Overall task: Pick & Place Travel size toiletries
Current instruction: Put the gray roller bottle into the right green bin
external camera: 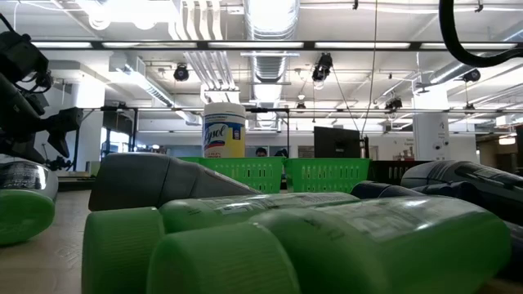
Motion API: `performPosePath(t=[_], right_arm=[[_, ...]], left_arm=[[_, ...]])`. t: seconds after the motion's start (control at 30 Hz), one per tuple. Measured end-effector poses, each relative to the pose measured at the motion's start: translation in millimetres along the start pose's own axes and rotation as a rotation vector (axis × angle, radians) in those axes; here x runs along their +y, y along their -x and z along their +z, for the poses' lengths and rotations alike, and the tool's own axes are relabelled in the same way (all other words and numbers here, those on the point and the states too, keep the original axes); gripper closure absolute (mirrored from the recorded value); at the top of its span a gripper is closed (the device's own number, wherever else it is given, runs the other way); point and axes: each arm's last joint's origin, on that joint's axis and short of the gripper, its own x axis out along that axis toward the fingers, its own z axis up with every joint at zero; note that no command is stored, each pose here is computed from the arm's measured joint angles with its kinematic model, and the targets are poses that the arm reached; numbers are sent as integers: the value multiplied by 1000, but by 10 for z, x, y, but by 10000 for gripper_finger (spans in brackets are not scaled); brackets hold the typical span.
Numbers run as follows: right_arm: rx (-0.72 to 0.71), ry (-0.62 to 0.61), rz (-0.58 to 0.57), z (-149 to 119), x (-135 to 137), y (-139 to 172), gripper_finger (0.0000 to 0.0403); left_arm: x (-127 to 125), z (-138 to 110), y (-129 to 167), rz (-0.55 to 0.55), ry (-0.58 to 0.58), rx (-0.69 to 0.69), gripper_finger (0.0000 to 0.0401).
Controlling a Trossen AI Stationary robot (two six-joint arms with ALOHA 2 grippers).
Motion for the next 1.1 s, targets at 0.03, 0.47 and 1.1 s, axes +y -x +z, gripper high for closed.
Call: performPosePath(t=[0.03,0.47,1.1], right_arm=[[0,-2,1,6,3,2,103],[-10,-22,-5,73,3,-24,53],[-56,-7,-23,163,-16,-26,137]], left_arm=[[0,0,0,0,0,0,172],[0,1,1,0,0,-1,172],[0,0,0,0,0,-1,172]])
